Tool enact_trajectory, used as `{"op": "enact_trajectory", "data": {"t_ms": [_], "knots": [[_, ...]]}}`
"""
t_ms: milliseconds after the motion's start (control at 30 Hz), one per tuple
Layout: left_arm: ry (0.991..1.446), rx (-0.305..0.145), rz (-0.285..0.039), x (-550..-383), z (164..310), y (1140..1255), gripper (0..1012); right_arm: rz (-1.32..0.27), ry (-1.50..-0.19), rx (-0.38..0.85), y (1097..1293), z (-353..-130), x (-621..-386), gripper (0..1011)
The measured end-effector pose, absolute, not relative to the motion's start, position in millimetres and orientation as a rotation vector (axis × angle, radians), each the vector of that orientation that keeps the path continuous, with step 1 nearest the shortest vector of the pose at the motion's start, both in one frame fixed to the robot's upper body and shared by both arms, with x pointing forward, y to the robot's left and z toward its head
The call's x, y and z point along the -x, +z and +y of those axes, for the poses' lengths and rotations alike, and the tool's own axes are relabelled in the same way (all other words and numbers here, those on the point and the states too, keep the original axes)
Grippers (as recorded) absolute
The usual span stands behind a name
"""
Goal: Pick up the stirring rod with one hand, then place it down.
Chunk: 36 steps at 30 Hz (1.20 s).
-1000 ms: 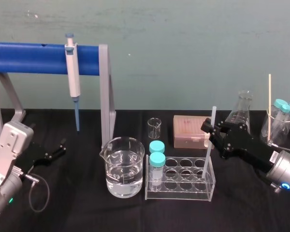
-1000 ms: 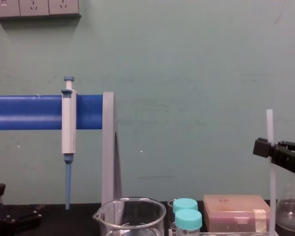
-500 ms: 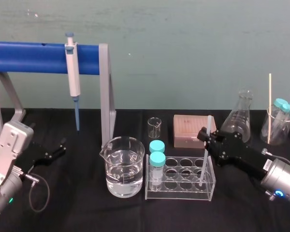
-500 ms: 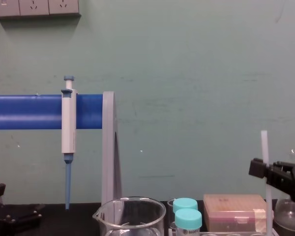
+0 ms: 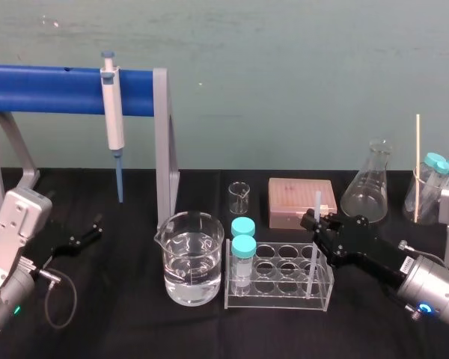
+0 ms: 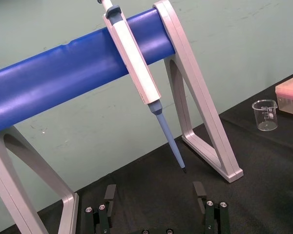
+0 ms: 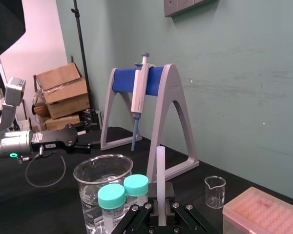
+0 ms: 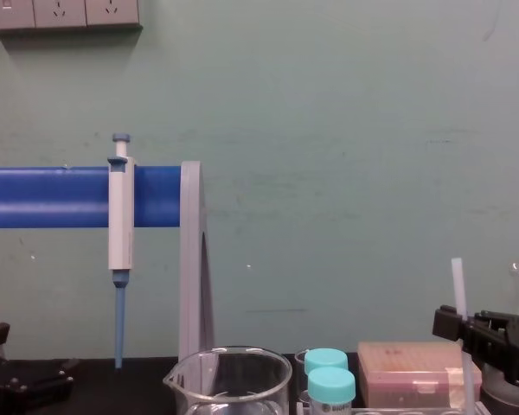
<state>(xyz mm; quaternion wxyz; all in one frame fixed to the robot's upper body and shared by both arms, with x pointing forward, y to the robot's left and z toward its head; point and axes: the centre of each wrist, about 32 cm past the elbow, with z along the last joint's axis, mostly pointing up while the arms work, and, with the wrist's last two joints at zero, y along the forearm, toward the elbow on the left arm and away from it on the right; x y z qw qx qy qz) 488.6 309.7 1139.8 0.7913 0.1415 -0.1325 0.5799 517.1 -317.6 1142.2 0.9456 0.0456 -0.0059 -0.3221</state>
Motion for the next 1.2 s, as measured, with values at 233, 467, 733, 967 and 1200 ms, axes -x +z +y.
{"op": "enact_trajectory", "data": {"t_ms": [233,467,733,967,1200], "knots": [[1.248,-0.305,-0.285,-488.6,309.7,1139.8,1000,-0.009,-0.666,-0.076,1140.6,-317.0,-517.1,72],[1.248,-0.304,-0.285,-488.6,309.7,1139.8,1000,-0.009,-0.666,-0.076,1140.7,-317.1,-517.1,72],[1.248,-0.305,-0.285,-488.6,309.7,1139.8,1000,-0.009,-0.666,-0.078,1140.9,-317.3,-517.1,175],[1.248,-0.304,-0.285,-488.6,309.7,1139.8,1000,-0.009,-0.665,-0.079,1141.1,-317.4,-517.2,386],[1.248,-0.304,-0.285,-488.6,309.7,1139.8,1000,-0.009,-0.664,-0.080,1141.1,-317.4,-517.2,618]]}}
